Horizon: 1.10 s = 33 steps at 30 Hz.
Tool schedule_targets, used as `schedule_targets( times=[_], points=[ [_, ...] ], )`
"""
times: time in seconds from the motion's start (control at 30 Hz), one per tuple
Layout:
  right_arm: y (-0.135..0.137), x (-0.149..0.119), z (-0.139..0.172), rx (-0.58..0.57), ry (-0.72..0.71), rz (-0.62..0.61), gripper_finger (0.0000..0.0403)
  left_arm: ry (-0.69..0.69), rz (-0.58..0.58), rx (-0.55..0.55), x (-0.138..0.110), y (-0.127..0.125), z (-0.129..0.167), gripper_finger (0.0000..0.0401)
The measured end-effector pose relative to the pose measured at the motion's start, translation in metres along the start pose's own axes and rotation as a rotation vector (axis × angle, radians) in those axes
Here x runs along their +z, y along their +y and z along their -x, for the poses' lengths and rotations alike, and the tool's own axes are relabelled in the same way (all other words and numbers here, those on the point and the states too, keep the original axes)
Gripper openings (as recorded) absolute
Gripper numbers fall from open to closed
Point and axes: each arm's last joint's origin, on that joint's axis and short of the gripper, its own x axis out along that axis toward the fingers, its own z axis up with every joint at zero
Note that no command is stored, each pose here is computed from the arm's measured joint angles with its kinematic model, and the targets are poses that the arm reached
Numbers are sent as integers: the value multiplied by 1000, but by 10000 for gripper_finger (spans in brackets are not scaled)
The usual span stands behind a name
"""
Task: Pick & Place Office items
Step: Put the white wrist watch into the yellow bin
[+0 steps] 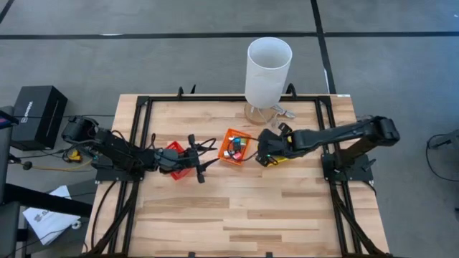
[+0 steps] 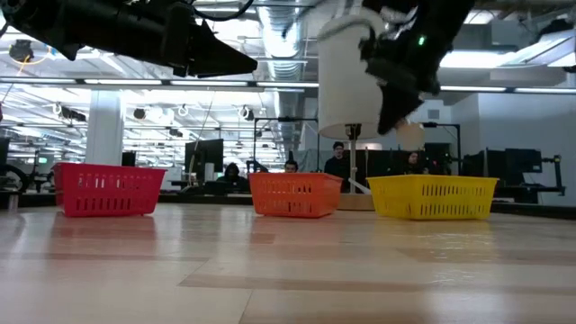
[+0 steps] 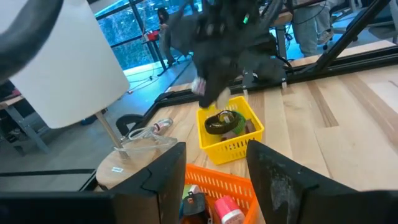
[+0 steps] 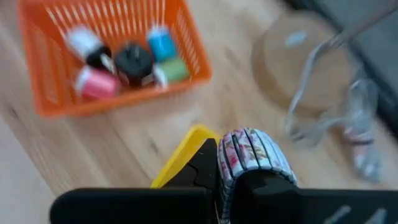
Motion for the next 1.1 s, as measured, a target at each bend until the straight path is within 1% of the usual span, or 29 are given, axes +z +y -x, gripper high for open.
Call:
schedule_targets(
  times=[0.13, 0.2, 0.33, 0.7, 0.9, 1.0, 1.1],
  points=[
    [3, -1, -22, 48, 108, -4, 7, 0, 0, 0, 0, 0, 0, 158],
    [4, -3, -32, 60, 171, 16, 7, 0, 0, 0, 0, 0, 0, 155],
    [3, -7, -48, 93, 270, 16, 9, 0, 0, 0, 0, 0, 0, 151],
    [4, -8, -53, 103, 302, 11, 10, 1, 0, 0, 0, 0, 0, 147],
    [13, -15, -70, 82, 356, 38, 11, 0, 0, 0, 0, 0, 0, 144],
    [13, -19, -79, 53, 398, 47, 18, 0, 0, 0, 0, 0, 0, 144],
    [11, -18, -83, 26, 442, 56, 35, 0, 0, 0, 0, 0, 0, 144]
  ],
)
